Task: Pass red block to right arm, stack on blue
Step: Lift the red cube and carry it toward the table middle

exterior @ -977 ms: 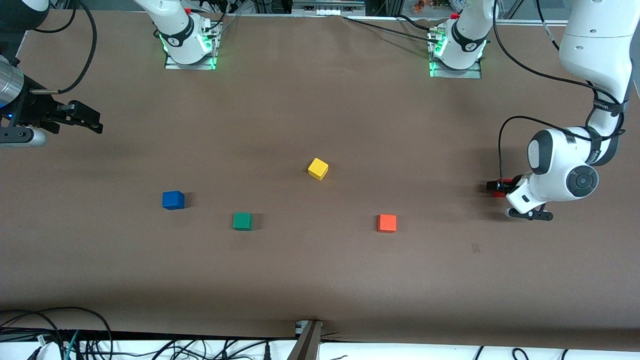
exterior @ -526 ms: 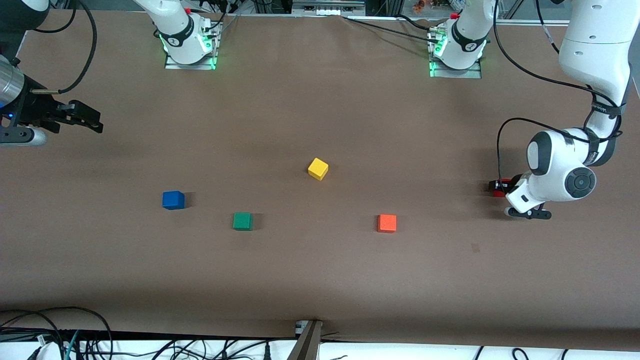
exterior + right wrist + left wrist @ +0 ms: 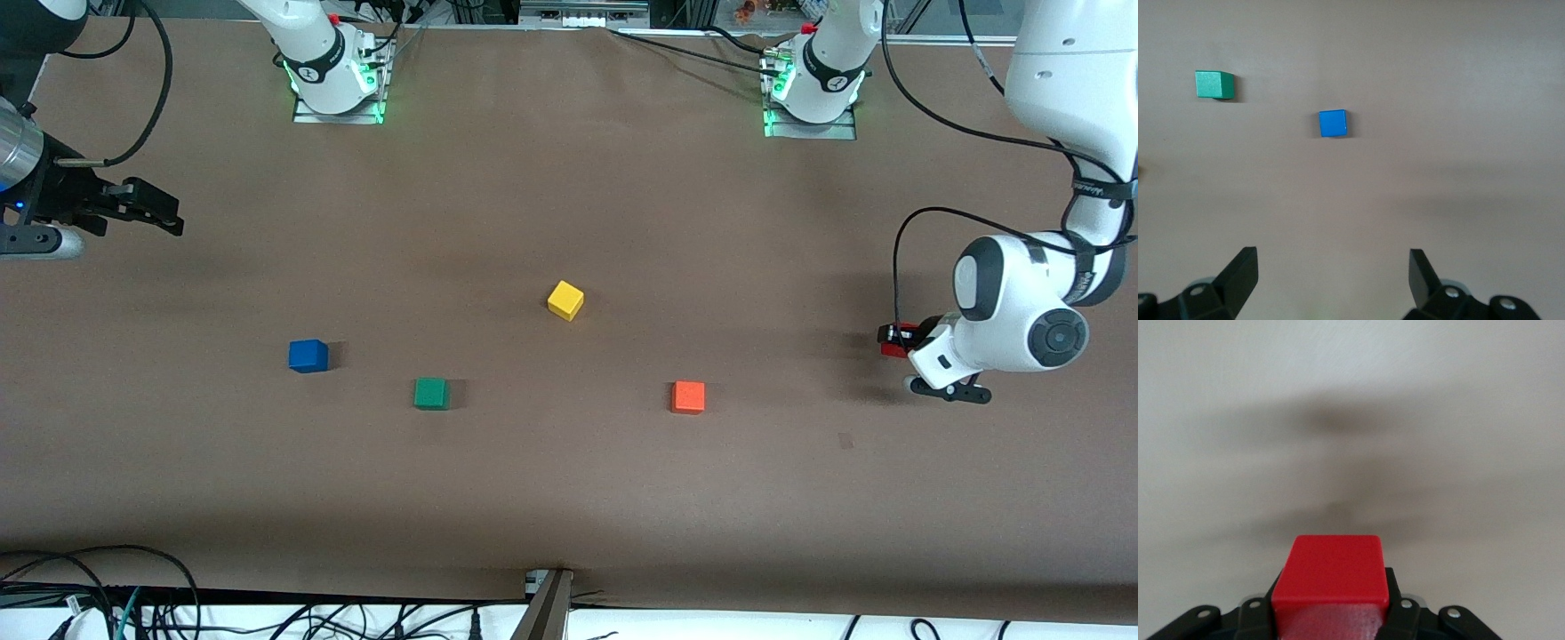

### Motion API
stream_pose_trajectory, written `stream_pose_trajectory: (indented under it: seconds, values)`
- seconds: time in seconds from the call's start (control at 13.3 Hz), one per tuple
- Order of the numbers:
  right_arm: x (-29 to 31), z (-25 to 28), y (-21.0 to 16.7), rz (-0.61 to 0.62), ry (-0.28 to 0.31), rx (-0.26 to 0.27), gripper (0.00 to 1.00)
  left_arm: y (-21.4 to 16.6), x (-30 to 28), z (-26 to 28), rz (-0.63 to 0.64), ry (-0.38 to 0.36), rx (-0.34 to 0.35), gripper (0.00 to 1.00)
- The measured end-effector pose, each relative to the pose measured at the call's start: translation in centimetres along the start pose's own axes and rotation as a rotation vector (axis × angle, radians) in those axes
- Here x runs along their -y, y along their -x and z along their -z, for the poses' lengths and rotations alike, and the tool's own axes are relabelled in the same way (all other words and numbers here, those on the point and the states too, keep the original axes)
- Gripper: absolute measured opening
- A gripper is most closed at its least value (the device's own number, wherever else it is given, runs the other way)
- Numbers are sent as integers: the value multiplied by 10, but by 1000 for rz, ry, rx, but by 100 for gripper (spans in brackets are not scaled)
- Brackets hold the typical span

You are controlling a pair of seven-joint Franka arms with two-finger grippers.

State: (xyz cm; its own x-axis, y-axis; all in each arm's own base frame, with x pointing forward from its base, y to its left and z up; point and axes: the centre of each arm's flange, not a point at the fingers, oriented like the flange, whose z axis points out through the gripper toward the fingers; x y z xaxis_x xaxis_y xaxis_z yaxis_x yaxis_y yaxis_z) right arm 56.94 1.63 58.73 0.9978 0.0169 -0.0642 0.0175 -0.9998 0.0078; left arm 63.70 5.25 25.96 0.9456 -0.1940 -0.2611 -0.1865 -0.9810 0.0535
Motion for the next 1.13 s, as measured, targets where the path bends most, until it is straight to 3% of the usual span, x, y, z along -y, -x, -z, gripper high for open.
stream_pose_trajectory:
  seconds: [0.23, 0.68, 1.13]
  values:
    - [0, 0, 0, 0, 0, 1, 100, -6, -34, 56, -130, 119, -40, 56]
    - [0, 0, 0, 0, 0, 0, 100, -20, -138, 80, -622, 298, -154, 56]
    - [-1, 1, 0, -1, 0, -3, 100, -33, -217, 66, -843, 705, -372, 56]
